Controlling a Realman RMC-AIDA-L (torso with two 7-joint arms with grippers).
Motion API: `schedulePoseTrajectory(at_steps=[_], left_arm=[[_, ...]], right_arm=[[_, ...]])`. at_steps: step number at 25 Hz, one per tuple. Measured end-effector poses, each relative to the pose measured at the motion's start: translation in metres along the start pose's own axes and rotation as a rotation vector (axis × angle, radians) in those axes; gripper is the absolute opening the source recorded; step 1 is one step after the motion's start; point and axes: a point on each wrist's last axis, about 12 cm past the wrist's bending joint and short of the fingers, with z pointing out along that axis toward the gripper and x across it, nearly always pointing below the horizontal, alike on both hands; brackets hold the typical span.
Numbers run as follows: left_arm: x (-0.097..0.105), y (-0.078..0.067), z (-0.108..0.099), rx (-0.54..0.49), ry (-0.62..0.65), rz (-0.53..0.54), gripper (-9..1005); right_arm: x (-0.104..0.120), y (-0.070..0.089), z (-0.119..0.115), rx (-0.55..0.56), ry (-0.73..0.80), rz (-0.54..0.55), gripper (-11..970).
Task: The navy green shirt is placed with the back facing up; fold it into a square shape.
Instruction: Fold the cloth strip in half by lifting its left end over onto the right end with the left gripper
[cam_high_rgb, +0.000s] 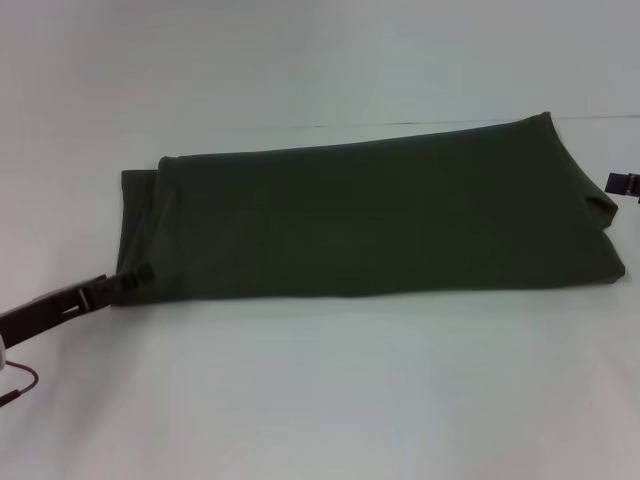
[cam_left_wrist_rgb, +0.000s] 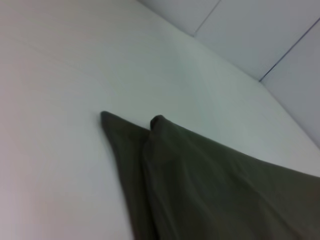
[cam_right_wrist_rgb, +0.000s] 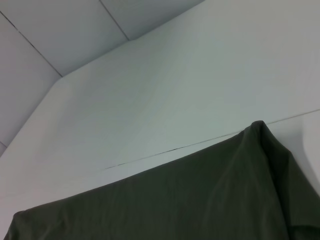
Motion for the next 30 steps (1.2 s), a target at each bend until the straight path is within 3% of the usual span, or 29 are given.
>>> schedulePoseTrajectory(at_steps=[16,20,30], left_arm=[[-0.0014,-0.0019,0.0027,-0.010,0.026,0.042,917],[-0.0001,0.0011,0.0030,-0.037,0.042,0.050,751],[-0.0032,0.0000,0.0039,-0.043,0.035,0.061,469]], right_arm=[[0.0005,-0.0004,-0.0003,0.001,-0.003,0.002,824],[0.0013,-0.0005,-0.0004,0.001,-0.004,0.004,814],[0.0039,-0.0006,-0.0006,-0.002,-0.004,0.009,788]])
